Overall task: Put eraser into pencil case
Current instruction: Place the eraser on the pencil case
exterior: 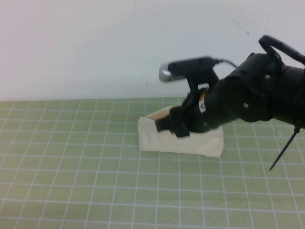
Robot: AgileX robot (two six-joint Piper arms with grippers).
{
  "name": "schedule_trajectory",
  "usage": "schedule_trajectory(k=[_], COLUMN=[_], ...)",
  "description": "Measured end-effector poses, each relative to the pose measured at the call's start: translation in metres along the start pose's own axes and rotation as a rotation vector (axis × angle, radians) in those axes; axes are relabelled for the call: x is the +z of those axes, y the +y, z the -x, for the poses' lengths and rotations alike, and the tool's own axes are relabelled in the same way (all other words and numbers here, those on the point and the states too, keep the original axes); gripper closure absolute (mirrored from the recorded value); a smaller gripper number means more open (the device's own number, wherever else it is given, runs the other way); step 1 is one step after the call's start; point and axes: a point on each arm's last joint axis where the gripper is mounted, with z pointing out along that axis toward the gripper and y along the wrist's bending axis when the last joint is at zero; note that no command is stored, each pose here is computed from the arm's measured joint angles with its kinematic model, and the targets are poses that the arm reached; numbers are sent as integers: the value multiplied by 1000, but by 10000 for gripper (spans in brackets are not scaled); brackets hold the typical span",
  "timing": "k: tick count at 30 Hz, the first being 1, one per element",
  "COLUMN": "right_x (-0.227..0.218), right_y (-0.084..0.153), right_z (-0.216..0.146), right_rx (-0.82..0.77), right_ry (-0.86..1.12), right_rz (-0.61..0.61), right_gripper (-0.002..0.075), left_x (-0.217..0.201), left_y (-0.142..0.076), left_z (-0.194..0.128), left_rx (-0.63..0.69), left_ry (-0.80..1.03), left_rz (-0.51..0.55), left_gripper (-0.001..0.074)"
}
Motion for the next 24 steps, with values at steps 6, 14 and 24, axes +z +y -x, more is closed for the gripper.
schedule_trajectory(k=[6, 14, 24], right_x=[12, 57, 59], right_y=[-5, -37, -38], right_z=[19, 19, 21], right_rx=[5, 102, 95], right_ry=[-194, -195, -227], right_rz=[26, -8, 5], right_gripper=[419, 420, 271], left_x=[0, 0, 0], left_y=[0, 0, 0], left_z=[0, 0, 0], left_rx=[0, 0, 0], left_ry=[0, 0, 0], left_rz=[0, 0, 0], left_gripper=[736, 736, 736])
